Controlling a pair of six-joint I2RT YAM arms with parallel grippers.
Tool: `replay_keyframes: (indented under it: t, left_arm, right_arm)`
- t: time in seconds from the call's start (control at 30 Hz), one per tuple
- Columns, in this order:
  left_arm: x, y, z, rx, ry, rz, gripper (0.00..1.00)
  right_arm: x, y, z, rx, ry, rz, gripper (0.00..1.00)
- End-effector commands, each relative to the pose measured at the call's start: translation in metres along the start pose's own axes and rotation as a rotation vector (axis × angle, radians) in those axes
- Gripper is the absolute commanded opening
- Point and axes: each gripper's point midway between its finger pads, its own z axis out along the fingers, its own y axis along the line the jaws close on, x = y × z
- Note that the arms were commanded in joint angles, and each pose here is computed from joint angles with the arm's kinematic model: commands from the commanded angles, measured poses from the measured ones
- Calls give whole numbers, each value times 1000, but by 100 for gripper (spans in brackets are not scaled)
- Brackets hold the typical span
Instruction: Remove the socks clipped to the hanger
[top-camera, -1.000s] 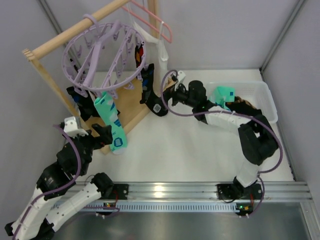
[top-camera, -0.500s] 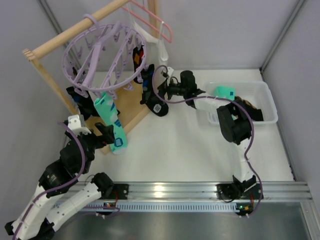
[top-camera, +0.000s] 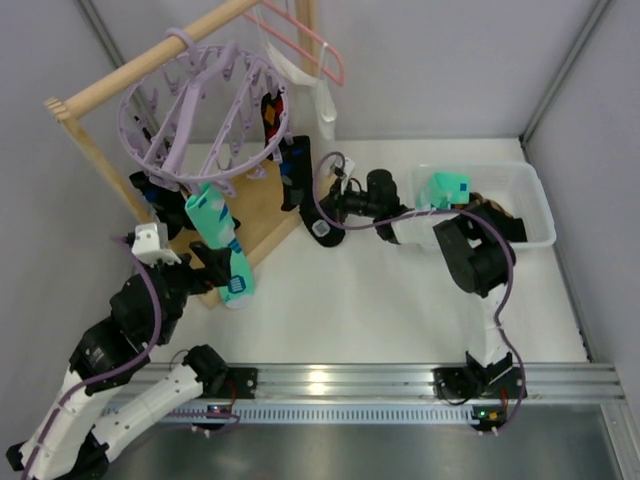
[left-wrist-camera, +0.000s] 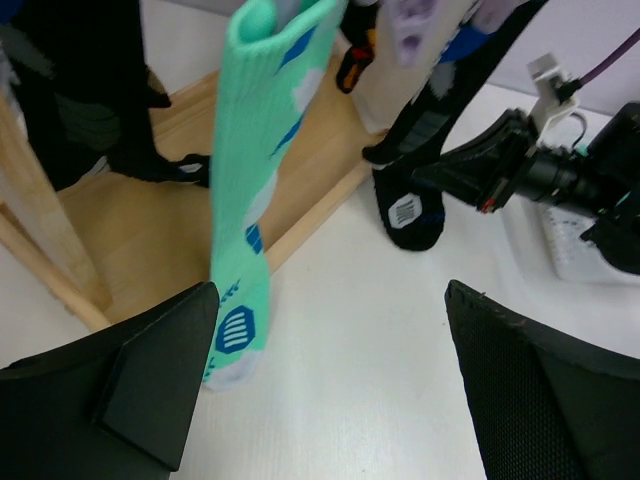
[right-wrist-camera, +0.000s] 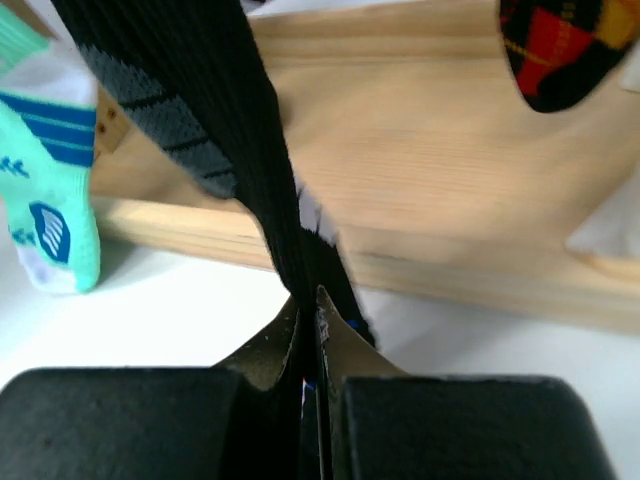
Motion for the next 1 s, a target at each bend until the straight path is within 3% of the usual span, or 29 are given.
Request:
replay_keyframes:
  t: [0.0,0.03,0.2,0.43,0.67,0.97]
  left_arm:
    - [-34,-49,-5,182,5,-33,98]
    - [-49,-61,-11,228,-4,-50,98]
    - [-60,-127,-9,434,126,-30,99]
    - [-85,-180,10,502,194,-49,99]
    - [-115,-183,9,490,120,-58,99]
    - [-112,-131,49,129,80,69,98]
  right_arm:
    - [-79,36,-32,69,-230,-98,0]
    - [-99,48,-47,93,-274,-109,0]
    - [-68,77,-78,285,-218,-95,0]
    - [-67,166,-79,240,-212,-119,0]
    - [-69,210,-71,194,-229,-102,0]
    - [-74,263,-21,175,-210,-183,0]
